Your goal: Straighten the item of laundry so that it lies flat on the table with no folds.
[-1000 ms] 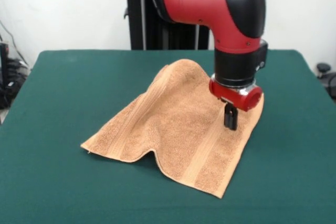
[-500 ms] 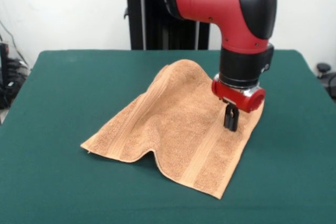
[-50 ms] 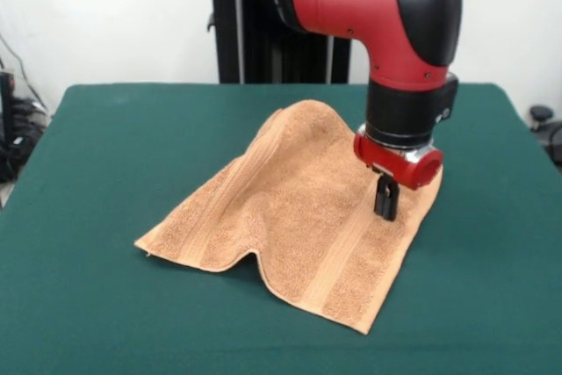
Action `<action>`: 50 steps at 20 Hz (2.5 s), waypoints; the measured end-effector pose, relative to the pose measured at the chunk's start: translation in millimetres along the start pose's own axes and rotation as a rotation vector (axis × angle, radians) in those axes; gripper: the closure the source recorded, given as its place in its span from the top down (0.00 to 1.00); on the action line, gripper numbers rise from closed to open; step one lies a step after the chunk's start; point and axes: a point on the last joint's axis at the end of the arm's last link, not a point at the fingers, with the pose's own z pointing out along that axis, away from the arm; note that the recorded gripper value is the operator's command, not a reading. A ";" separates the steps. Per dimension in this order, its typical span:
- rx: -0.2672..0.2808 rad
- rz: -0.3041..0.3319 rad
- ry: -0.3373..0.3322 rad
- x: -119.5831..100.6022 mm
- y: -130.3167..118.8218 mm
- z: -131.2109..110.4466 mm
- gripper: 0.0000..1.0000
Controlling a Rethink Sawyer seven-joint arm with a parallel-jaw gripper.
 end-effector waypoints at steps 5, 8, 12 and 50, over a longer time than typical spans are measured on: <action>-0.004 0.057 0.025 -3.8 -2.6 -3.2 0.00; -0.003 0.083 0.033 -3.1 -2.8 -5.8 0.00; -0.007 0.125 0.037 1.2 1.8 -14.6 0.00; 0.028 0.263 0.001 -32.9 -32.4 1.1 0.00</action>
